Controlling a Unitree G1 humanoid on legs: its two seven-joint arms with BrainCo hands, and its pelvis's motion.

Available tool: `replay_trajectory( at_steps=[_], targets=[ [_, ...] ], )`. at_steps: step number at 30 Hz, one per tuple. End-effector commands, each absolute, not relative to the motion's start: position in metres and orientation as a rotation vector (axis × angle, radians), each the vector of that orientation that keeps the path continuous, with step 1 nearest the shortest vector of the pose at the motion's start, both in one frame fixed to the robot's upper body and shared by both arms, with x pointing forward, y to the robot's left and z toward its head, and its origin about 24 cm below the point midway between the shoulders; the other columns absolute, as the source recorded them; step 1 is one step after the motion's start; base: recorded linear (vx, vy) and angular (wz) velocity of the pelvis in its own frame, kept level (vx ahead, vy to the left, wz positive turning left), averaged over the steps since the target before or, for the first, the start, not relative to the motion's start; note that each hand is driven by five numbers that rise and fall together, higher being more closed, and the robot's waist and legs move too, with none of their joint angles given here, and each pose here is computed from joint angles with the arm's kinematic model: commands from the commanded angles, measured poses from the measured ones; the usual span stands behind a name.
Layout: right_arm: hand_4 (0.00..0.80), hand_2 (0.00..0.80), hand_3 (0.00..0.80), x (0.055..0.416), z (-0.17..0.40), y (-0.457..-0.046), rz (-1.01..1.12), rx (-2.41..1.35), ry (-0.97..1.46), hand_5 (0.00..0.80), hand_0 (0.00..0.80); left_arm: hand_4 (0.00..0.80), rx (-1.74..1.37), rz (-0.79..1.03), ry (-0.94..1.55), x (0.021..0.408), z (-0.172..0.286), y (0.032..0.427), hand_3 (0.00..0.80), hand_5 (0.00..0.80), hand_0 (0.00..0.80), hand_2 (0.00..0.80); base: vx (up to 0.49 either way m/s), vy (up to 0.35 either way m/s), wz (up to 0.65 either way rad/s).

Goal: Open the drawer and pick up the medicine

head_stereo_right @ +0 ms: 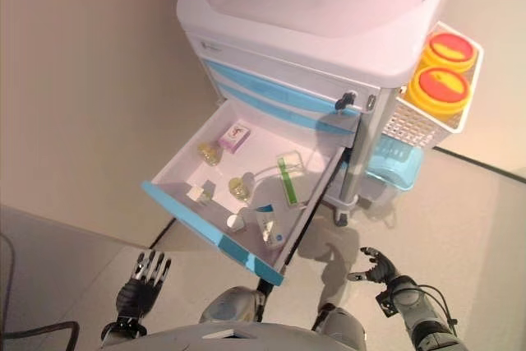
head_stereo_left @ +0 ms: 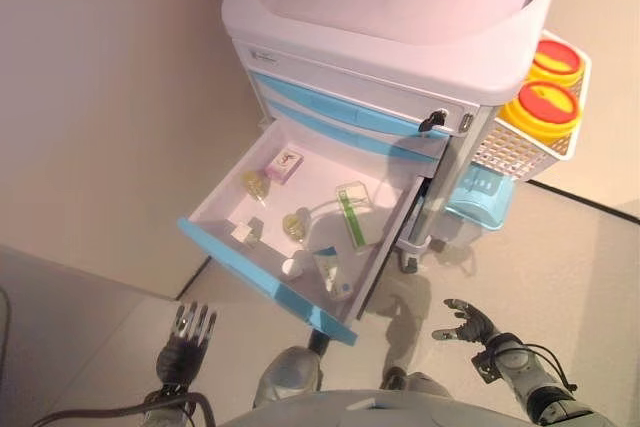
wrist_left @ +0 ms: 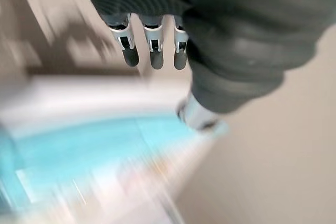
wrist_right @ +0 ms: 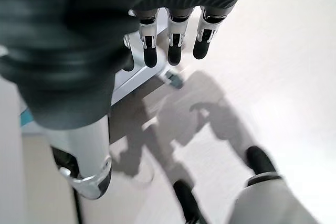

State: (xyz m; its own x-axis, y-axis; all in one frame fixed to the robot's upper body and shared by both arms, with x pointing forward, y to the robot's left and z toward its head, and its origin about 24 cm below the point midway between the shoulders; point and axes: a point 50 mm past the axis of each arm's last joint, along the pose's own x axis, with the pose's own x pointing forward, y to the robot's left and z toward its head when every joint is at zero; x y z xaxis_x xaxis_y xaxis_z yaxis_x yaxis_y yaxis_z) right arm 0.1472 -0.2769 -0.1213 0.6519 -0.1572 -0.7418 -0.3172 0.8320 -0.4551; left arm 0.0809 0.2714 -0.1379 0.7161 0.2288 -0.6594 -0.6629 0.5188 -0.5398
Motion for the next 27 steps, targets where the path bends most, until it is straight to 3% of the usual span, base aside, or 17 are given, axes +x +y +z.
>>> replay_trajectory(
  at_steps=[1,7,11,15,20,27],
  targets=[
    [0.0,0.0,0.0,0.162,-0.108,-0.282,-0.072,-0.644,0.73,0.0,0.0,0.0,-0.448,0.533,0.707,0.092,-0.131,0.293,0.0,0.0,0.0,0.0,0.088,0.031,-0.05],
    [0.0,0.0,0.0,0.206,-0.039,-0.258,-0.046,-0.648,0.256,0.0,0.0,0.0,-0.039,0.396,0.956,0.078,-0.138,0.289,0.0,0.0,0.0,0.0,0.056,0.047,-0.3],
    [0.0,0.0,0.0,0.22,0.028,-0.222,0.196,-0.687,-0.166,0.0,0.0,0.0,0.015,0.325,1.079,0.054,-0.147,0.283,0.0,0.0,0.0,0.0,0.056,0.064,-0.56],
    [0.0,0.0,0.0,0.227,0.076,-0.189,0.472,-0.727,-0.402,0.0,0.0,0.0,0.029,0.273,1.181,0.048,-0.154,0.276,0.0,0.0,0.0,0.0,0.017,0.036,-0.27],
    [0.0,0.0,0.0,0.228,0.116,-0.154,0.755,-0.776,-0.565,0.0,0.0,0.0,0.047,0.182,1.229,0.047,-0.158,0.267,0.0,0.0,0.0,0.0,-0.003,0.009,-0.06],
    [0.0,0.0,0.0,0.235,0.146,-0.109,0.917,-0.833,-0.764,0.0,0.0,0.0,0.103,0.027,1.192,0.065,-0.159,0.248,0.0,0.0,0.0,0.0,-0.043,-0.002,0.11]
  ],
)
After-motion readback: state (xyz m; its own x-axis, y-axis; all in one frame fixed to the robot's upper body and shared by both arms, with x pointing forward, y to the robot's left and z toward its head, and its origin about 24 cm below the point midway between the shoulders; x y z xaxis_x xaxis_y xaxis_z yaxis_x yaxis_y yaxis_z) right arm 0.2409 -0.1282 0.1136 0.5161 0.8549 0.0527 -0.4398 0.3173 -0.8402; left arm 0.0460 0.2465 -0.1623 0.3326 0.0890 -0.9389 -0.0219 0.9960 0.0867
